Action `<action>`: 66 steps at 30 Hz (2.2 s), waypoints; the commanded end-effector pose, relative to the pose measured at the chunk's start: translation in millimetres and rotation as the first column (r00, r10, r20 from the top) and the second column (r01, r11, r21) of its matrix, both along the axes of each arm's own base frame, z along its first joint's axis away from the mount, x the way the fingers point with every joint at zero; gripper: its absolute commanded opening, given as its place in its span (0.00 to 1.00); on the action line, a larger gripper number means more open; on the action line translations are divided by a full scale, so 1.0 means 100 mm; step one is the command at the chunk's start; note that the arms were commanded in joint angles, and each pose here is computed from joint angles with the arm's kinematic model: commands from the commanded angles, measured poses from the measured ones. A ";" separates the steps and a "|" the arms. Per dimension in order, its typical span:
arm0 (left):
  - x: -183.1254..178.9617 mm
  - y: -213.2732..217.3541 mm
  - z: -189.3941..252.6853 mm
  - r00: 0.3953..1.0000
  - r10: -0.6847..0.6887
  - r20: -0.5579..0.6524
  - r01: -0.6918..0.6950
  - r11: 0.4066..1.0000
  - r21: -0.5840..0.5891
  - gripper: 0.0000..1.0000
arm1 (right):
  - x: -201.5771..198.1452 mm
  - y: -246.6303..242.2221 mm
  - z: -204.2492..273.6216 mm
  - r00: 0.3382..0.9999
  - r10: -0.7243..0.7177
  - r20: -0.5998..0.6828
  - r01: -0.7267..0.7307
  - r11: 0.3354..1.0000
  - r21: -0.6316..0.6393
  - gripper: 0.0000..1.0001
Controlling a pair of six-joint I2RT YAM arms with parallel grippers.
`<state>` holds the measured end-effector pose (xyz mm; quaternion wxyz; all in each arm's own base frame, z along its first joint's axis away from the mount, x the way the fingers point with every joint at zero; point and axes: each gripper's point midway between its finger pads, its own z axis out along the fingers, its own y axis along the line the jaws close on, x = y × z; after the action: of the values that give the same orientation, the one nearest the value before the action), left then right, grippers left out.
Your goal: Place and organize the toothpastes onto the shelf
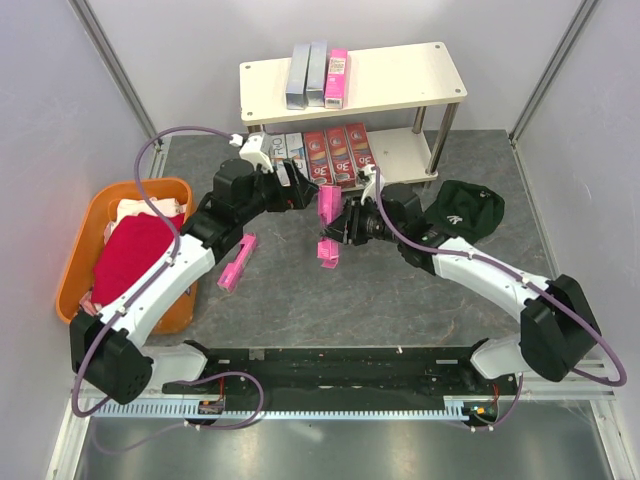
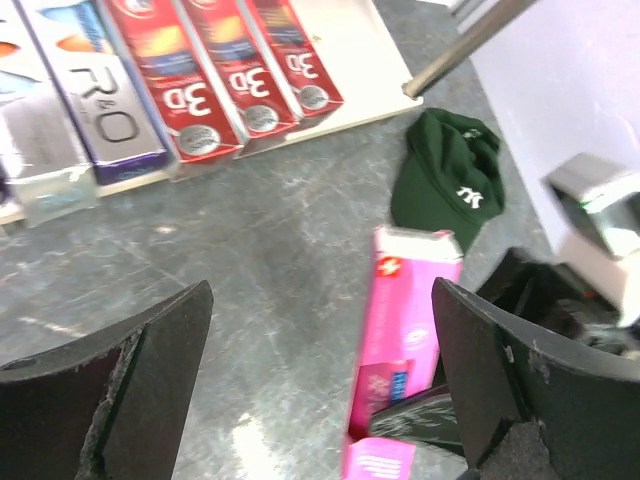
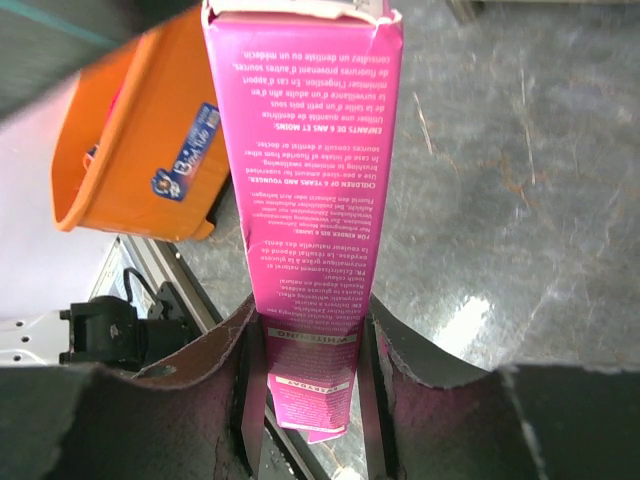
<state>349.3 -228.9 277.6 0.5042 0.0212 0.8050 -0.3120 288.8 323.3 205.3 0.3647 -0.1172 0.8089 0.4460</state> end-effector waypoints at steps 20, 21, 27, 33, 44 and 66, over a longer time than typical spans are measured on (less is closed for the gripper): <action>0.05 0.20 -0.28 0.998 0.052 -0.021 -0.048 0.988 0.146 0.98 | 0.70 -0.34 2.44 0.868 -0.190 0.459 0.119 0.977 0.179 0.17; 0.05 0.21 -0.29 0.998 0.051 -0.023 -0.047 0.988 0.148 0.98 | 0.74 -0.41 2.62 0.851 -0.207 0.482 0.125 0.972 0.197 0.17; 0.03 0.22 -0.38 0.998 0.051 -0.045 -0.043 0.986 0.163 0.98 | 1.04 -0.54 2.97 0.827 -0.218 0.518 0.125 0.970 0.208 0.17; 0.04 0.17 -0.47 0.997 0.029 -0.070 -0.017 0.986 0.165 0.98 | 1.40 -0.65 3.13 0.810 -0.230 0.539 0.158 0.972 0.176 0.17; 0.04 0.12 -0.56 0.995 0.010 -0.100 0.007 0.986 0.167 0.98 | 2.04 -0.93 3.04 0.815 -0.282 0.506 0.213 0.958 0.189 0.17; 0.05 0.10 -0.69 0.991 0.012 -0.135 0.011 0.986 0.167 0.98 | 2.44 -0.78 2.62 0.893 -0.234 0.384 0.152 0.961 0.232 0.20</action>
<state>349.5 -217.9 203.1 0.4358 0.0315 0.8668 -0.2403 543.6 241.8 428.7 0.5526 -0.0744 0.7122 0.4264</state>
